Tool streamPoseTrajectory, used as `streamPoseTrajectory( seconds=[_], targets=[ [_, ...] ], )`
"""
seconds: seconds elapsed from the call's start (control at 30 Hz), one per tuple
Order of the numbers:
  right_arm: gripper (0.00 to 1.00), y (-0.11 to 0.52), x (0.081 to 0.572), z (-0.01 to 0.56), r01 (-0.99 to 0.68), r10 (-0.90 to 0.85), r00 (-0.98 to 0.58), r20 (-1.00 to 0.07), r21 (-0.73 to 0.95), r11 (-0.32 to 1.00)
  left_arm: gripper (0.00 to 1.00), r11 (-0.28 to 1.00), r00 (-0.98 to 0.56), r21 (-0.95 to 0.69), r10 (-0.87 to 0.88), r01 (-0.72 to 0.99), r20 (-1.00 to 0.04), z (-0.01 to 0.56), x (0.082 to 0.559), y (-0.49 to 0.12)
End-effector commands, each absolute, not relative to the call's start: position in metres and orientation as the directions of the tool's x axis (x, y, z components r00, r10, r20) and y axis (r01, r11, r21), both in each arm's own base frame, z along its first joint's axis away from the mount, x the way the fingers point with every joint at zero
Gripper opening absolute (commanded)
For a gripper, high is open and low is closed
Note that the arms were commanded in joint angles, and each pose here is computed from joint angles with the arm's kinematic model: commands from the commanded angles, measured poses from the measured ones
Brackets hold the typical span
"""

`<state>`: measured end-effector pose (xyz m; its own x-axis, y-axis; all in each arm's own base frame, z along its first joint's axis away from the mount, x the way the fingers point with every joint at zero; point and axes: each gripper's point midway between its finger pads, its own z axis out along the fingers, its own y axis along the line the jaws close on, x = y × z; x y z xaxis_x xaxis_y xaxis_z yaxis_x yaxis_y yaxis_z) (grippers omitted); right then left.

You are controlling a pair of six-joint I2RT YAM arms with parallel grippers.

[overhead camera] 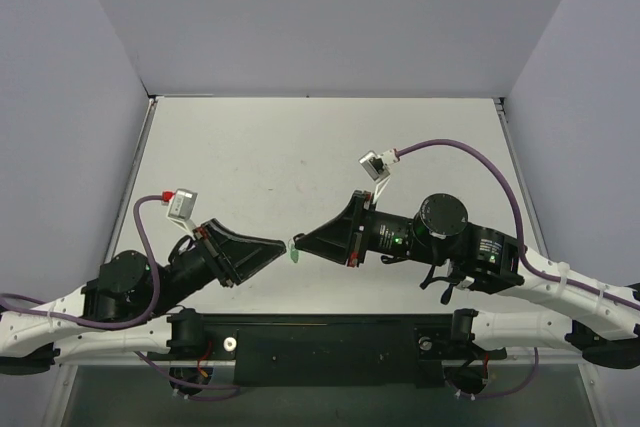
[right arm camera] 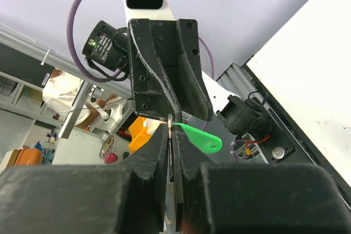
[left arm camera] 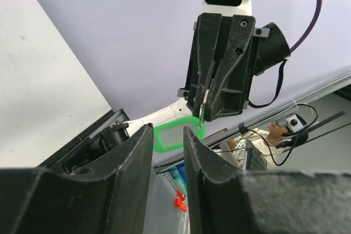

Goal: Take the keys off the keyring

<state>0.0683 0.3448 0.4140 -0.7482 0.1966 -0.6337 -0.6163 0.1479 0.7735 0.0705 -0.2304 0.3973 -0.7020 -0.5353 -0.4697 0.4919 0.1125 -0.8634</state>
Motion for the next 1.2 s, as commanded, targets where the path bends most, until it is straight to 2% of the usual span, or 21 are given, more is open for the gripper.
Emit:
streamPoseTrajectory(
  seconds=[0.0, 0.17, 0.83, 1.17],
  targets=[
    [0.00, 0.341, 0.076, 0.432, -0.626, 0.272, -0.724, -0.633, 0.770, 0.125, 0.38, 0.005, -0.677, -0.863, -0.619, 0.504, -0.399, 0.435, 0.075, -0.223],
    [0.00, 0.336, 0.084, 0.433, -0.613, 0.311, -0.714, -0.628, 0.774, 0.156, 0.37, -0.043, -0.652, -0.853, -0.665, 0.521, -0.364, 0.446, 0.078, -0.219],
    [0.00, 0.339, 0.084, 0.438, -0.605, 0.332, -0.721, -0.608, 0.787, 0.126, 0.30, -0.046, -0.659, -0.841, -0.645, 0.539, -0.388, 0.443, 0.076, -0.239],
    [0.00, 0.340, 0.085, 0.435, -0.602, 0.339, -0.721, -0.604, 0.789, 0.126, 0.08, -0.052, -0.669, -0.840, -0.632, 0.541, -0.391, 0.444, 0.073, -0.242]
  ],
)
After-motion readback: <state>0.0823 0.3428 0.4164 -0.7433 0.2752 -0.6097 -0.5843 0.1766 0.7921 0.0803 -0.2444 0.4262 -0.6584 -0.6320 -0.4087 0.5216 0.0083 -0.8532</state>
